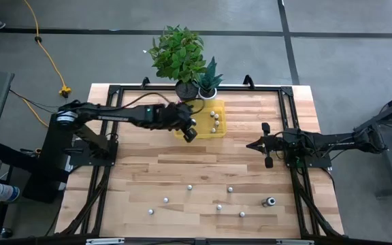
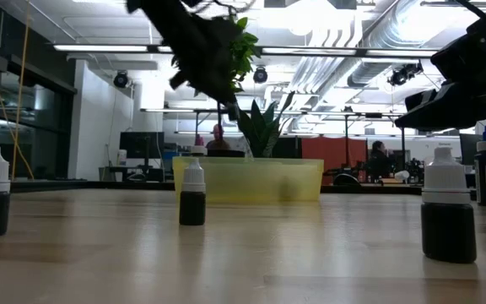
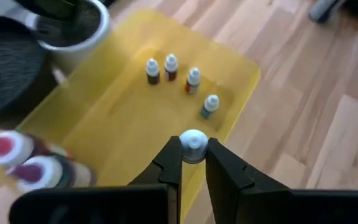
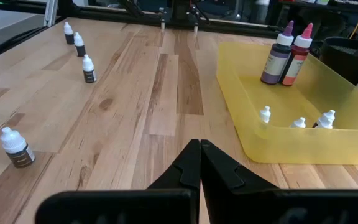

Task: Pick & Place food coloring
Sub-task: Put the top left small green food coloring bottle into the yellow bin

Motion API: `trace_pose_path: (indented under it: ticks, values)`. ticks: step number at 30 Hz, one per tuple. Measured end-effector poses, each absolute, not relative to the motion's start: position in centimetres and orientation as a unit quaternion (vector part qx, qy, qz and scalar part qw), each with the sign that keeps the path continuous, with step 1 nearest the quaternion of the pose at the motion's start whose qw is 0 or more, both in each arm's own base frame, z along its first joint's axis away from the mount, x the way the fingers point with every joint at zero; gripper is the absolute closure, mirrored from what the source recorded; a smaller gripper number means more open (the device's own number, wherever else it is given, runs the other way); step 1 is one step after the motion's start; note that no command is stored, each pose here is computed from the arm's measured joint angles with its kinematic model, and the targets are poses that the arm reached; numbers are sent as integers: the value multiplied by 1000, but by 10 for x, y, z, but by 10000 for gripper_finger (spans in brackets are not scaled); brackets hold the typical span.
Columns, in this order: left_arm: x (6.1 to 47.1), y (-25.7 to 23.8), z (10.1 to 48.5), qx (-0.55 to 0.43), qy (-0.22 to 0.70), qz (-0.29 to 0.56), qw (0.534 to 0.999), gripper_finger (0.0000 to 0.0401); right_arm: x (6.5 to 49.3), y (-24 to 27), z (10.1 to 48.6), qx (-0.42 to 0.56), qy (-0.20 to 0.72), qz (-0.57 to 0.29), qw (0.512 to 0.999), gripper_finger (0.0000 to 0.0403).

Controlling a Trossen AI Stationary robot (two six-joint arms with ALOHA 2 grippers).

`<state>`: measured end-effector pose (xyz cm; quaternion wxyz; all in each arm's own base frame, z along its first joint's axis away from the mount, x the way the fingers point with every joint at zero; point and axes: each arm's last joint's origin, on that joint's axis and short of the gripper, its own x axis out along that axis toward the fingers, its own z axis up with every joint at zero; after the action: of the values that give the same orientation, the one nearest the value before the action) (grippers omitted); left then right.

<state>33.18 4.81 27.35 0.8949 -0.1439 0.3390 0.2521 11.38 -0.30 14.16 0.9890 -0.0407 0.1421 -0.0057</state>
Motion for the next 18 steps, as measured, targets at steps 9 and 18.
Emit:
trace_pose_path:
  ticks: [9,18]
  values:
    - [382,66,246,-132,379,251,881,364,114,-3,142,-41,142,-5,989,402]
    - [404,85,211,-184,351,357,846,364,114,-3,142,-41,141,-6,989,402]
